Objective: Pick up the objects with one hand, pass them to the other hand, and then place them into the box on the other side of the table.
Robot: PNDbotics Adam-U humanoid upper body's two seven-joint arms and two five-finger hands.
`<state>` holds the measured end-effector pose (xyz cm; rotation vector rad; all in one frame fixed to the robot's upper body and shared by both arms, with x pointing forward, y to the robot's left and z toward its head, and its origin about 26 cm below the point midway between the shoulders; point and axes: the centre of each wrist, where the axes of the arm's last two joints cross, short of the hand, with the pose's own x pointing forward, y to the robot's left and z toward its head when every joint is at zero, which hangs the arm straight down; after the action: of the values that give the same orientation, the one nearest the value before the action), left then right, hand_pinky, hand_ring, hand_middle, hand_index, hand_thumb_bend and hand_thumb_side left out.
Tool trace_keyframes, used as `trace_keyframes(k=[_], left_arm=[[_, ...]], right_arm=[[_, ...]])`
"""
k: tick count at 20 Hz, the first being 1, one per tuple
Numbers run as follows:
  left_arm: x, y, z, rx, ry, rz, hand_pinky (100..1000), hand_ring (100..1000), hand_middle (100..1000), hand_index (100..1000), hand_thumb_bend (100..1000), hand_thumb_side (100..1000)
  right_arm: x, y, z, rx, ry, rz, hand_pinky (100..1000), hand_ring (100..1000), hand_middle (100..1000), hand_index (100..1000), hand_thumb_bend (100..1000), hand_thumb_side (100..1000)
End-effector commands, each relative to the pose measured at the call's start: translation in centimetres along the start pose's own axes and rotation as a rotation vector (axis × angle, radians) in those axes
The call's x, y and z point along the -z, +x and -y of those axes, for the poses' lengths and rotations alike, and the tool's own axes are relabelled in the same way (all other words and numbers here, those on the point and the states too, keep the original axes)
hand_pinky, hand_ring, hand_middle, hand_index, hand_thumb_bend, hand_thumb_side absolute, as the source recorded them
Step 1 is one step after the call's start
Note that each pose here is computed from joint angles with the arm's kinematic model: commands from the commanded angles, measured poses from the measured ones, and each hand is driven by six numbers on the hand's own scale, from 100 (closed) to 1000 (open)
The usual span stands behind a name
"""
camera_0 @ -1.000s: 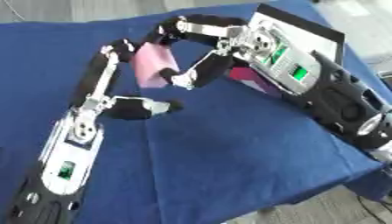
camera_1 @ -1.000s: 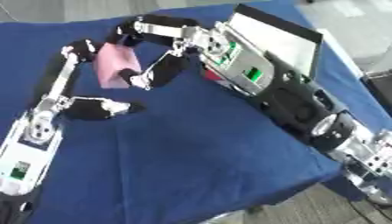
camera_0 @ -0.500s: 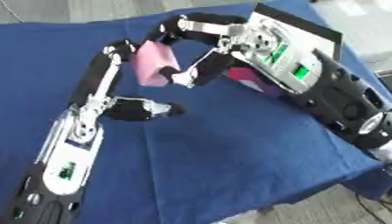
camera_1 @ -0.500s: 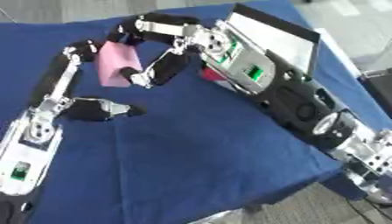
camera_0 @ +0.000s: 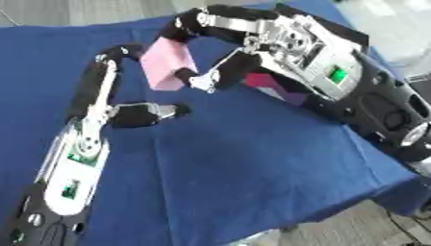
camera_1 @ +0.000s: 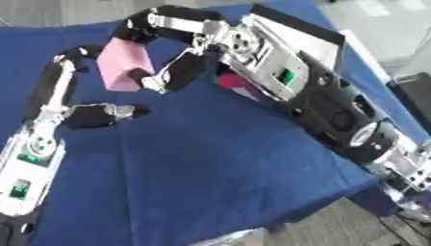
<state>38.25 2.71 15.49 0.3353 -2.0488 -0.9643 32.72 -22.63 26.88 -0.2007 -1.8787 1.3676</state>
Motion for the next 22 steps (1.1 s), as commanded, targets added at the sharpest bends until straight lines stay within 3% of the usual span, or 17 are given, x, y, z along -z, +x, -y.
trace_keyframes(k=[1,8,18,22], left_arm=[[0.3,0.4,-0.4,-0.015,0.021,0.006,775,868,652,838,1000,455],[-0.2,-0.6,-1.0,-0.009,0.031,-0.022,775,865,653,837,1000,445],[-0.7,-1.6,-2.0,0.012,0.045,-0.05,775,861,668,849,998,430],[-0.8,-1.6,-2.7,0.021,0.055,-0.041,777,862,685,850,959,417]], right_arm=[[-0.9,0.6,1.6,-0.012,-0.042,0.001,914,781,651,687,100,100],[-2.8,0.1,3.4,0.034,-0.156,-0.047,920,785,656,692,100,100],[-7.0,-3.1,6.2,0.077,-0.413,-0.196,927,791,661,697,100,100],[-9.1,-4.5,6.9,0.107,-0.488,-0.256,933,796,669,703,100,181]])
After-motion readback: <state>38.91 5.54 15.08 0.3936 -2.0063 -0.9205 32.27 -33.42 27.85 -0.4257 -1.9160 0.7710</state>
